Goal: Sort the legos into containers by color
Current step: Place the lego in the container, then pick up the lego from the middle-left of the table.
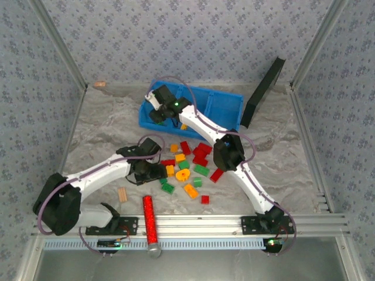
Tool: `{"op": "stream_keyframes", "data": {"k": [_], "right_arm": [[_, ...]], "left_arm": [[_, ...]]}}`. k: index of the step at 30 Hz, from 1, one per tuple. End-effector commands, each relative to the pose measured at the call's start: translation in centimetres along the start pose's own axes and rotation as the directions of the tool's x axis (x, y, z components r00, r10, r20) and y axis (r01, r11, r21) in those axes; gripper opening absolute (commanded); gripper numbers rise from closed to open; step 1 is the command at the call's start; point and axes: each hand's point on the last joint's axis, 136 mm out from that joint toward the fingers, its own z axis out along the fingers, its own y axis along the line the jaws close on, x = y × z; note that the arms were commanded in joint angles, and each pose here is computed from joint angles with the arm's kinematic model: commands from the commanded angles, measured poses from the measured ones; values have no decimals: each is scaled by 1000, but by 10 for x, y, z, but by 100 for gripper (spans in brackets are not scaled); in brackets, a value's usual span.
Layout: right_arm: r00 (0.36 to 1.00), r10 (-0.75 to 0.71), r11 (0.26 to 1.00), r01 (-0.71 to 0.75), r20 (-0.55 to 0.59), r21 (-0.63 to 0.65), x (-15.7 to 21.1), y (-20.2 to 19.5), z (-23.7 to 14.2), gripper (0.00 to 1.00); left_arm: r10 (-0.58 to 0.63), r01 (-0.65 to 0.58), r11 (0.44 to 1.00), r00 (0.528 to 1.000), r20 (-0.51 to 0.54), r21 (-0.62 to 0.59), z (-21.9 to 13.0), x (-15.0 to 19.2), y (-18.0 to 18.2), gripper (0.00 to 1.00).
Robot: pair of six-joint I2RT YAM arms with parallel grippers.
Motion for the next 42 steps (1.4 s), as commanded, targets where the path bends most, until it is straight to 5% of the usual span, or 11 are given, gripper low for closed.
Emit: {"op": "stream_keyframes", "data": {"k": [1, 14, 24, 34, 42], "right_arm": [[997, -29, 999, 30, -74, 17, 21, -3, 1, 50], [999, 38, 999, -38, 18, -22, -2, -9, -81, 50], [996, 93, 996, -93, 14, 14, 17, -18, -147, 51], [986, 124, 991, -128, -111, -27, 99, 22, -210, 55], [993, 20, 968, -50, -120, -248, 174, 113, -234, 69]], "left_arm": [[-48, 47, 999, 997, 67, 10, -2, -16, -8, 74], [-47, 47, 999, 999, 19, -6, 24, -24, -24, 67], [-67, 63, 995, 996, -53, -76, 41, -5, -5, 49], [-41, 30, 994, 995, -95, -108, 51, -1, -3, 30], [2, -1, 998, 1000, 13, -62, 3, -53, -18, 26]]}}
